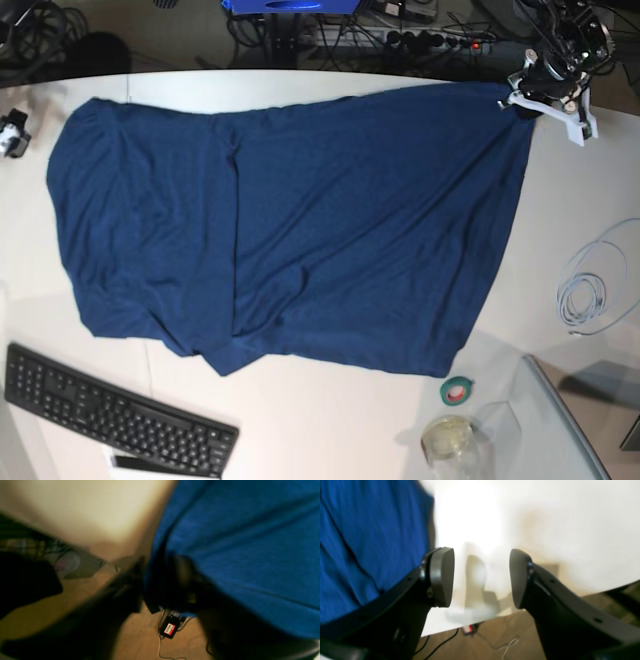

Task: Layout the t-shirt on the table in an organized manner, then fold the t-shirt properly
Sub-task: 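Lower the shirt flat onto the table with both grippers, then release the shirt corners and regrasp them with both grippers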

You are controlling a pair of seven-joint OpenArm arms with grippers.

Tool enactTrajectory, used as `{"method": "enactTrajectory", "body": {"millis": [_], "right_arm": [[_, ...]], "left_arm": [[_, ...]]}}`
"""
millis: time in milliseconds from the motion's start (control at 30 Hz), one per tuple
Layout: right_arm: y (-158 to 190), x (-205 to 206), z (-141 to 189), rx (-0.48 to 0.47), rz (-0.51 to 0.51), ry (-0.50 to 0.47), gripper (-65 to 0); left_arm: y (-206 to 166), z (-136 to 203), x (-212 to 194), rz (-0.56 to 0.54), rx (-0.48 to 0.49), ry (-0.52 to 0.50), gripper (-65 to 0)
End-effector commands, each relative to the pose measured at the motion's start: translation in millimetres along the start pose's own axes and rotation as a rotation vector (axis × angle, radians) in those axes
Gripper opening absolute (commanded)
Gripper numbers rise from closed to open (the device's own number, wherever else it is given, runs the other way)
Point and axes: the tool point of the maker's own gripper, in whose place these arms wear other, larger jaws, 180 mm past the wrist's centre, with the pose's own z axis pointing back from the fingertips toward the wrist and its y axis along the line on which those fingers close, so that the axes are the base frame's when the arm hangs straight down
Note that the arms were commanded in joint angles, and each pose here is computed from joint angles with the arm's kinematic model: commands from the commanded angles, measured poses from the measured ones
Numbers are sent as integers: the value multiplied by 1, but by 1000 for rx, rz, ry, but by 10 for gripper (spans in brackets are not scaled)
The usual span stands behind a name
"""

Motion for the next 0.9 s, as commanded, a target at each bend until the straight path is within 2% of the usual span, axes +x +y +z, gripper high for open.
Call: {"method": "enactTrajectory", "body": {"millis": [0,67,133,200,333,467,533,667,867], "right_arm": [[-7,15,9,-20,28,-44,-317],[-1,18,11,-14,39,-59,-317],[5,25,15,-12,56,-85,-317],[12,30,17,-4,82,-96,-317],[41,28,17,46,183,-88,-318],[76,18,27,143,314,-98,-320],[78,18,34,132,289,-127,-317],[83,7,42,126,263,-133,-318],[82,2,38,132,249,-117,-320]], "left_arm": [[5,6,14,-3,9,-44,-354],[10,10,17,3,21,-58,-265],[13,11,18,6,28,-61,-209],[12,11,18,7,27,-61,-181],[15,15,16,39,38,-73,-174],[29,43,34,94,95,-178,-169],[27,55,35,31,74,-196,-168],[10,58,23,-126,-32,-167,-166],[8,39,-3,-138,-108,-85,-166]]}}
